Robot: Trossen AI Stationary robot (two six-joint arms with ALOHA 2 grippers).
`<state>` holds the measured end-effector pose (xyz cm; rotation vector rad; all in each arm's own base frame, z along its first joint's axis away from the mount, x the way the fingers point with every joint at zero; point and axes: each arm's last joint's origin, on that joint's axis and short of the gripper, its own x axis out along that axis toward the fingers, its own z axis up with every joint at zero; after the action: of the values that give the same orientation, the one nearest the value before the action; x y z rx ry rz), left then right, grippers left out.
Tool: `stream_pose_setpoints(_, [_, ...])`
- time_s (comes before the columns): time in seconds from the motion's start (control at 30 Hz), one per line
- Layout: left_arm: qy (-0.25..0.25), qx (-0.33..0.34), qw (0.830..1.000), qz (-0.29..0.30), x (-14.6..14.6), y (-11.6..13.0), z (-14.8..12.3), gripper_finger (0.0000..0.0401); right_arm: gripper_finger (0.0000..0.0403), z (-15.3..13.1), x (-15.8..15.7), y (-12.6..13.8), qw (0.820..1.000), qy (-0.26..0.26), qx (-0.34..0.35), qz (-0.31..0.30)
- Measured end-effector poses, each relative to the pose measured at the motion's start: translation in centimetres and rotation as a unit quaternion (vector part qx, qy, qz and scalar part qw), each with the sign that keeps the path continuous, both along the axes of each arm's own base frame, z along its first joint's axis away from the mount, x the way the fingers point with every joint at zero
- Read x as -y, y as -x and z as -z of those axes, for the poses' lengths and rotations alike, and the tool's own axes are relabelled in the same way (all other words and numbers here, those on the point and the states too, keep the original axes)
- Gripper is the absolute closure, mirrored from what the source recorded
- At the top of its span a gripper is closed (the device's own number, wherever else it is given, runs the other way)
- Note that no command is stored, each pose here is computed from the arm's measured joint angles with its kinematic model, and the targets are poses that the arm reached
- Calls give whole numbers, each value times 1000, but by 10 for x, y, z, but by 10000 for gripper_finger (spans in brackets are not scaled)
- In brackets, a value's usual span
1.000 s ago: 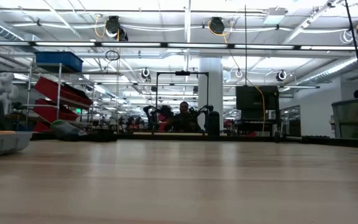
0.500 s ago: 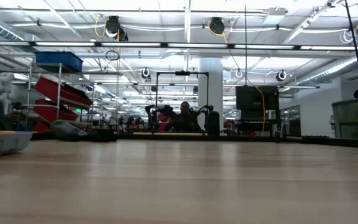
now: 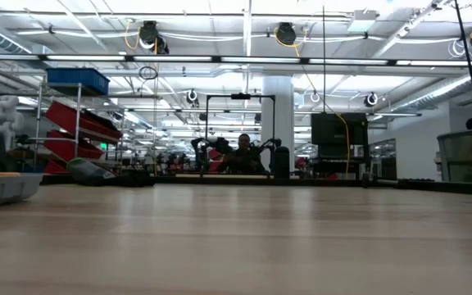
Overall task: Coil cords
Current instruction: Coil the white cable wire into the spool
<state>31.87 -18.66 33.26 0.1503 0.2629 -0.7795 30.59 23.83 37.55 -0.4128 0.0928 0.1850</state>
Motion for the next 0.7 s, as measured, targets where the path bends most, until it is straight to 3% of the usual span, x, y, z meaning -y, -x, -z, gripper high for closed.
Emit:
stream_pose_setpoints(0.2, [-8, -54, 998, 9, 10, 14, 4, 395, 382, 11, 2, 9, 996, -45, -73, 33])
stream_pose_setpoints(0.43, [-32, -158, 984, -69, -13, 37, -1, 395, 318, 56, -14, 13, 975, -73, -178, 106])
stream_pose_setpoints(0.6, [-29, -168, 976, -134, -36, 47, -15, 395, 266, 84, -20, -2, 971, -49, -189, 142])
stream_pose_setpoints(0.7, [-33, -166, 973, -155, -44, 49, -18, 395, 243, 97, -21, -19, 970, -69, -169, 161])
